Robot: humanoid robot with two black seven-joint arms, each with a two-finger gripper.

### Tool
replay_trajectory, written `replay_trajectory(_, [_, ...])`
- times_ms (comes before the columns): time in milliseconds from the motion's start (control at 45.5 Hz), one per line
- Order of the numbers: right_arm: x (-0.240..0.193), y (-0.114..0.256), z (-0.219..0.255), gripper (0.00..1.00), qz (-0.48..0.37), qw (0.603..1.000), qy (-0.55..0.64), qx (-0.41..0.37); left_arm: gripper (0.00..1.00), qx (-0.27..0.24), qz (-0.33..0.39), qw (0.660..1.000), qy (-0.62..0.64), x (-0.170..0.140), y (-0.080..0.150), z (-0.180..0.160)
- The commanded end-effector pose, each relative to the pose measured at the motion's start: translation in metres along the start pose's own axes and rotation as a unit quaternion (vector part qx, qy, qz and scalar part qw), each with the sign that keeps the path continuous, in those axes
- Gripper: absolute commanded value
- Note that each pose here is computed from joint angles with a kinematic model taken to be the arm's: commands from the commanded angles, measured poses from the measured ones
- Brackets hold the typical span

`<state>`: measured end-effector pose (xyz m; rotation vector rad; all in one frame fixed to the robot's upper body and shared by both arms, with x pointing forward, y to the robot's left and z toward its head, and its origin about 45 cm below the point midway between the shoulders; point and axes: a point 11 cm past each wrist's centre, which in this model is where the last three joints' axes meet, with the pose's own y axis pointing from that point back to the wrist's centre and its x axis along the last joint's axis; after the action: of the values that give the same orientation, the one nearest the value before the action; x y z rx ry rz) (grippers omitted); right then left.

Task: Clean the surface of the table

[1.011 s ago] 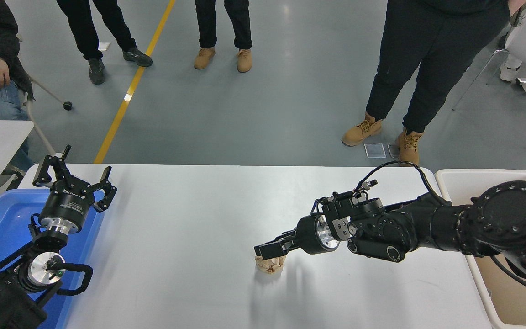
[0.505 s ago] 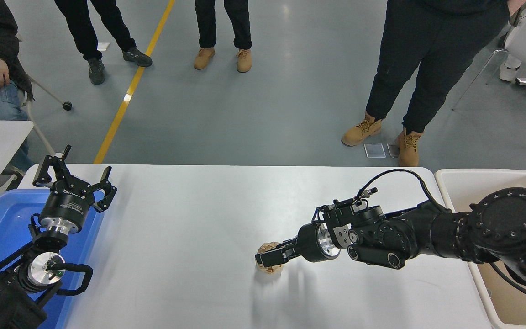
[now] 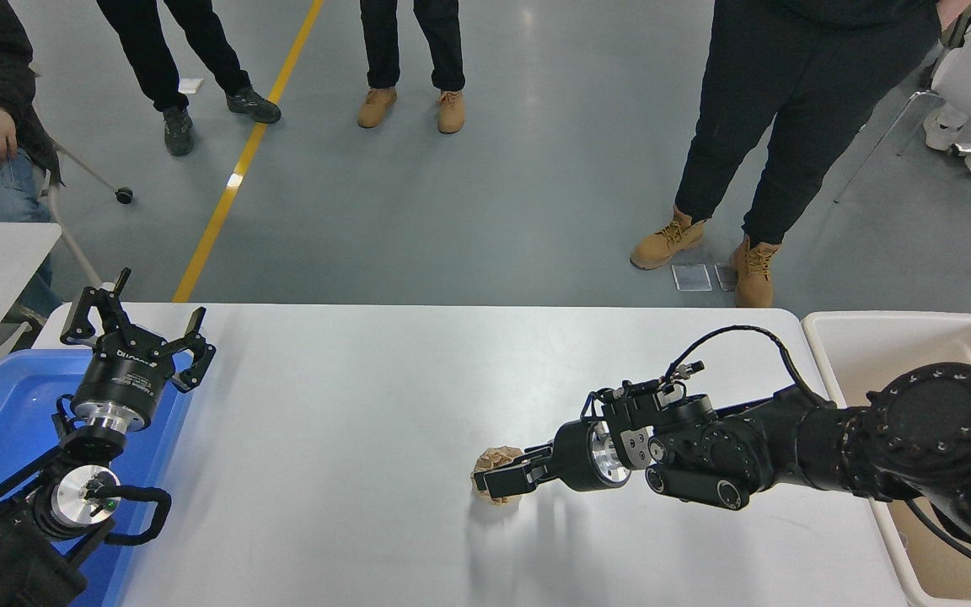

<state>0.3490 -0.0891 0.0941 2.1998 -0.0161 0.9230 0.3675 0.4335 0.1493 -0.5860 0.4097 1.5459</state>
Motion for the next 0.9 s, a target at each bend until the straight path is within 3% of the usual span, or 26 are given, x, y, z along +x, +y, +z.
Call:
replay_trajectory(0, [0.01,-0.002,-0.012,0.98,0.031,0.999,-0.005,0.034,0.99,0.0,0.0,1.0,0.0,0.0,0.0,0.0])
replay_trajectory(242, [0.014,-0.003,-0.013,0.98,0.052,0.998,0.004,0.04,0.99,0.0,0.0,1.0,0.0,0.0,0.0,0.0])
replay_trajectory(462, [0.017,-0.001,0.007,0.98,0.061,0.998,-0.004,-0.019,0.99,0.0,0.0,1.0,0.0,0.0,0.0,0.0])
replay_trajectory(879, [0.004,-0.003,0.005,0.98,0.043,0.999,0.0,-0.014,0.99,0.0,0.0,1.0,0.0,0.0,0.0,0.0])
